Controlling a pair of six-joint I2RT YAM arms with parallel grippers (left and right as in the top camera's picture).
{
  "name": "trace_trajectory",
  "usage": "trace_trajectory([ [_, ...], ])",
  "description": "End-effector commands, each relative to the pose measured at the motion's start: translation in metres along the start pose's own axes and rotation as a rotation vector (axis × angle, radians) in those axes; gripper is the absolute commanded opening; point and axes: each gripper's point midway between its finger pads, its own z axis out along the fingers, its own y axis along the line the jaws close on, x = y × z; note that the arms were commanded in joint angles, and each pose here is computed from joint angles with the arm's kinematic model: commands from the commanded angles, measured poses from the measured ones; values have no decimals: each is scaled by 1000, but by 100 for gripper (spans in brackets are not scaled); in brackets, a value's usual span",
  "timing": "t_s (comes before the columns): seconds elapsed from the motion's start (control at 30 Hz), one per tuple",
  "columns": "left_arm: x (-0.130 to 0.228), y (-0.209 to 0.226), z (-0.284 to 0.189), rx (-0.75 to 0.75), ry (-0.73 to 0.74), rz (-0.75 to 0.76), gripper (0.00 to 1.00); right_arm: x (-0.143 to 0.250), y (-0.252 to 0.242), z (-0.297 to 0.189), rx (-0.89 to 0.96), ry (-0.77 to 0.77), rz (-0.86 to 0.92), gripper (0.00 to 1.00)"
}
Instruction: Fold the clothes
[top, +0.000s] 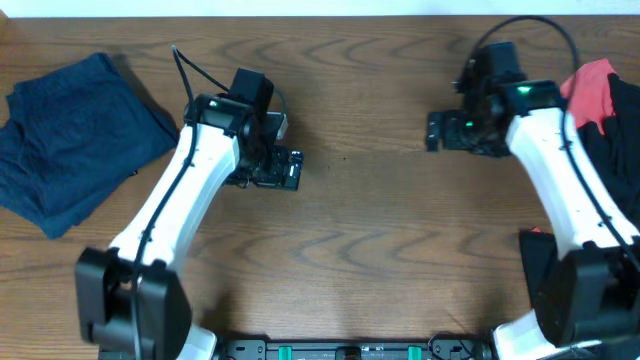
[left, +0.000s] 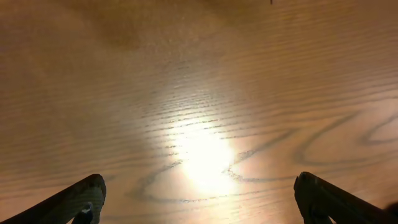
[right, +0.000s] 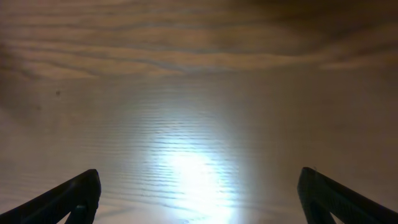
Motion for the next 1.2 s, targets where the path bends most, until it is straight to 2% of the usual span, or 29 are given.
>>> trace_trajectory([
  [0.0, 8, 4, -31, -58, -121, 38, 98, -6, -7, -37, -9, -97, 33, 99],
  [0.17, 27, 10, -66, -104, -334, 64, 98, 2, -7, -66, -25, -215, 23, 99],
  [0.27, 46, 10, -82, -86, -459, 71, 98, 15, -6, -81, -45, -338, 7, 99],
  [0.4, 71, 13, -87, -62, -570, 55, 98, 44, -10, -89, -51, -491, -14, 99],
  [0.5, 78, 14, -88, -51, -642, 61, 98, 66, -15, -87, -63, -546, -17, 99],
  [0.7, 85, 15, -89, -47, -664, 63, 98, 107, -26, -68, -52, -507, -15, 99],
  [0.87, 85, 15, -87, -49, -652, 62, 98, 142, -35, -49, -17, -356, -7, 99],
  [1.17, 85, 15, -87, -49, -652, 62, 98, 161, -40, -42, 4, -269, -2, 99],
])
